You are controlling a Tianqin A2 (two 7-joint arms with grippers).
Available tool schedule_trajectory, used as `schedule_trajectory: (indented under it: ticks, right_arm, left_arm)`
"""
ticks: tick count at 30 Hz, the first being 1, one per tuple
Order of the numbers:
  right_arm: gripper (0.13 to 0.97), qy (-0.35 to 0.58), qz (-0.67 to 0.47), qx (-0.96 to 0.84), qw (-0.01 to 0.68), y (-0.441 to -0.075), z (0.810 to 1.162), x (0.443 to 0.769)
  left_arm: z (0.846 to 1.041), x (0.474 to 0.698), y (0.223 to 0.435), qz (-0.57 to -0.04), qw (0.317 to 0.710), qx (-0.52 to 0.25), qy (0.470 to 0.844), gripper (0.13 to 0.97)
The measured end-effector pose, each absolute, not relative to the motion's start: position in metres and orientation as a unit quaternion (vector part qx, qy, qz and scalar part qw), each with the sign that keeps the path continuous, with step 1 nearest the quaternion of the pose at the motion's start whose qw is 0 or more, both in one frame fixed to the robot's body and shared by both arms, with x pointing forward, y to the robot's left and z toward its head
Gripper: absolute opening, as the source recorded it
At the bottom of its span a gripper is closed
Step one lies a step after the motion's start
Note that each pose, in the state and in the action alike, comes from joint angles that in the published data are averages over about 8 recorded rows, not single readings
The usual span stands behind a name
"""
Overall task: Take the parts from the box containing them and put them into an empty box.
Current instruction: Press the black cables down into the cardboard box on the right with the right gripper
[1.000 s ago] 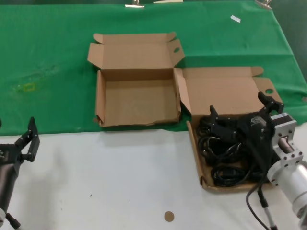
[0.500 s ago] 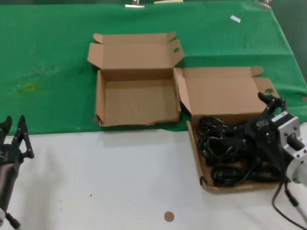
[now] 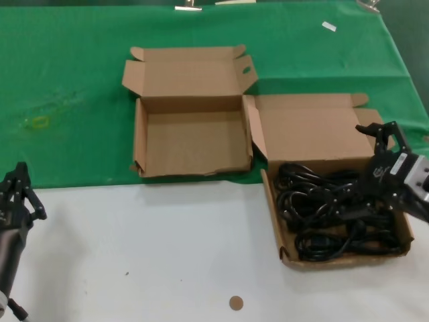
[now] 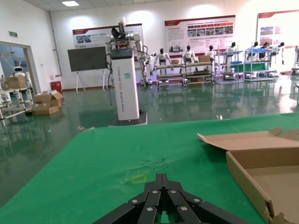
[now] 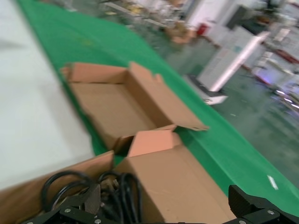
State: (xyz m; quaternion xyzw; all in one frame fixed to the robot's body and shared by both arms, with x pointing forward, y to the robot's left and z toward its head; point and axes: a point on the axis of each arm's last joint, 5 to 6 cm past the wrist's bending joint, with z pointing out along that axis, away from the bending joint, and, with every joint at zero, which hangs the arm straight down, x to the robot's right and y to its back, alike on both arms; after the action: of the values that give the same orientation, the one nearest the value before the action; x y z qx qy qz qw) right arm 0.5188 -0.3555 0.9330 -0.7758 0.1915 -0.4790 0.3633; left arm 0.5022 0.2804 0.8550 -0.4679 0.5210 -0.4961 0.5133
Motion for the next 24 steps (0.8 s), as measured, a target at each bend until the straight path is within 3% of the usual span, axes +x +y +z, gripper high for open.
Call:
schedule_trajectory:
  ticks: [13, 24]
  right_arm:
    - [0.966, 0.057, -0.418, -0.857, 0.295, -0.391, 0.978, 0.534]
    - [0.966, -0.003, -0.377, -0.891, 0.252, -0.403, 0.986, 0.555]
  left_arm:
    - [0.855, 0.502, 0.280, -0.496, 0.513, -0.468, 0.521, 0.144]
    - [0.855, 0.502, 0.280, -0.496, 0.513, -0.468, 0.521, 0.144]
